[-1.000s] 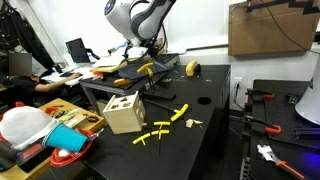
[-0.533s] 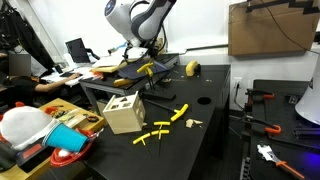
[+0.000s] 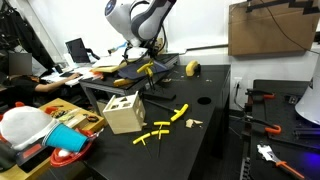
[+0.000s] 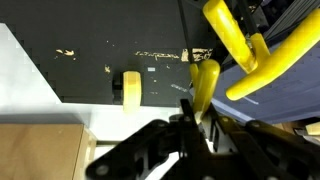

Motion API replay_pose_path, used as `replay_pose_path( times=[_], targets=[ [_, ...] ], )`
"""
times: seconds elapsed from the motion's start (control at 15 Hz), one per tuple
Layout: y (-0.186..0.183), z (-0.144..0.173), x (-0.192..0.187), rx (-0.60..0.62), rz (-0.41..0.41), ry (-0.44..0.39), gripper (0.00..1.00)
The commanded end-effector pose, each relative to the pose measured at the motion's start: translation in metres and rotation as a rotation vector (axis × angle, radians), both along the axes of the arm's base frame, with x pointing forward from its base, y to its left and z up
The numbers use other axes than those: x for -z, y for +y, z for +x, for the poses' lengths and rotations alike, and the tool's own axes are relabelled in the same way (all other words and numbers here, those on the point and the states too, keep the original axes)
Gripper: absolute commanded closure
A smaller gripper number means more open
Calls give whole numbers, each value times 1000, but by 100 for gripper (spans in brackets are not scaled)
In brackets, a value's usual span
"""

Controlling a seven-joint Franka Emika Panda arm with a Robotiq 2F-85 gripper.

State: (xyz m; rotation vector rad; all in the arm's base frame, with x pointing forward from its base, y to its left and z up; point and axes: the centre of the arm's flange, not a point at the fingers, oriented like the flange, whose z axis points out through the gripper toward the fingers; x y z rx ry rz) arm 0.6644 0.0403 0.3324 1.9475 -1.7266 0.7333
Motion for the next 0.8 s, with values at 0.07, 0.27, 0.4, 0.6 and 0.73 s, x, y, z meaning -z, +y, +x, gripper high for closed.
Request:
replay_pose_path(
  times=[0.07,0.27,0.4,0.6,0.73],
  targets=[
    [-2,-2,1,22,36,-41,96],
    [-3,-2,1,23,36,-42,96],
    [-4,-2,1,24,38,-41,96],
    [-5,-2,2,25,40,-37,96],
    [-5,-3,1,27,41,-37,96]
  ],
)
